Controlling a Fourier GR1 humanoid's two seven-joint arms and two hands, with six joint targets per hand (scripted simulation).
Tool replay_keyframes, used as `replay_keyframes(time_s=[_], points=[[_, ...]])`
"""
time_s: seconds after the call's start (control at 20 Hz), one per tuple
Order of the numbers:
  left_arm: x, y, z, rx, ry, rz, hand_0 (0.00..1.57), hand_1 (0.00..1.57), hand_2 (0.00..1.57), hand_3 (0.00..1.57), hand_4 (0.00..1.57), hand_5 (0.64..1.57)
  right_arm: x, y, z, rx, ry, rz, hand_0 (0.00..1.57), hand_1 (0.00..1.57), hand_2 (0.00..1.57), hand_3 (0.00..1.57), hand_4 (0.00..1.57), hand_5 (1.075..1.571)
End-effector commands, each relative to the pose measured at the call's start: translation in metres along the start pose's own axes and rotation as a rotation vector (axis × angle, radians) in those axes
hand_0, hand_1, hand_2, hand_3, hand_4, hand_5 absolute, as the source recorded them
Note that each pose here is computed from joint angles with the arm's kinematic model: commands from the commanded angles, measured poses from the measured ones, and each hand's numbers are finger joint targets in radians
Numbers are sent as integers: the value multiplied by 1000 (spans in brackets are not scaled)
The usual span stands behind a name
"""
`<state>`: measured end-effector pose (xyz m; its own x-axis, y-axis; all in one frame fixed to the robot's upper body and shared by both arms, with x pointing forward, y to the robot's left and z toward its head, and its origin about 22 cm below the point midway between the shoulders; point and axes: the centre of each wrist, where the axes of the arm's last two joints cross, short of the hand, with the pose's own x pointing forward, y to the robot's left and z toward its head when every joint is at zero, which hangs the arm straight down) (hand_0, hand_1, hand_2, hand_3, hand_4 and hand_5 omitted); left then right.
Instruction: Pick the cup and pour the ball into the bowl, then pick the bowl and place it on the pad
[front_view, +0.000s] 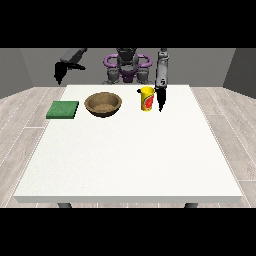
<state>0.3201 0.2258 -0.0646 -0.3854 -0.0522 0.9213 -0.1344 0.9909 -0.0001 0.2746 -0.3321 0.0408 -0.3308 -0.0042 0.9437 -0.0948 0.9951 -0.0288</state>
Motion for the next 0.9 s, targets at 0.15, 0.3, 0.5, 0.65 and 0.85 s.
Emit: replay_keyframes(time_s=[0.15,0.3,0.5,0.65,0.85], points=[[-21,0,2,30,3,-18,0,0,0,0,0,1523,-1,-8,-2,28,-4,-11,0,0,0,0,0,1571],[-16,3,-21,29,8,-14,0,0,0,0,0,1527,-6,11,-4,16,-17,-1,0,0,0,0,0,1571],[-34,-5,27,-2,-59,-292,1245,1245,1571,1571,1329,1287,-1,-4,2,59,-12,17,0,0,0,0,0,1570],[-35,-19,32,59,-45,-351,1317,1317,1571,1571,1455,1245,26,-15,-25,64,-39,27,0,0,0,0,0,1570],[-34,-19,32,33,-46,-377,1327,1327,1571,1571,1500,1241,17,-32,-13,12,-12,11,0,0,0,0,0,1570]])
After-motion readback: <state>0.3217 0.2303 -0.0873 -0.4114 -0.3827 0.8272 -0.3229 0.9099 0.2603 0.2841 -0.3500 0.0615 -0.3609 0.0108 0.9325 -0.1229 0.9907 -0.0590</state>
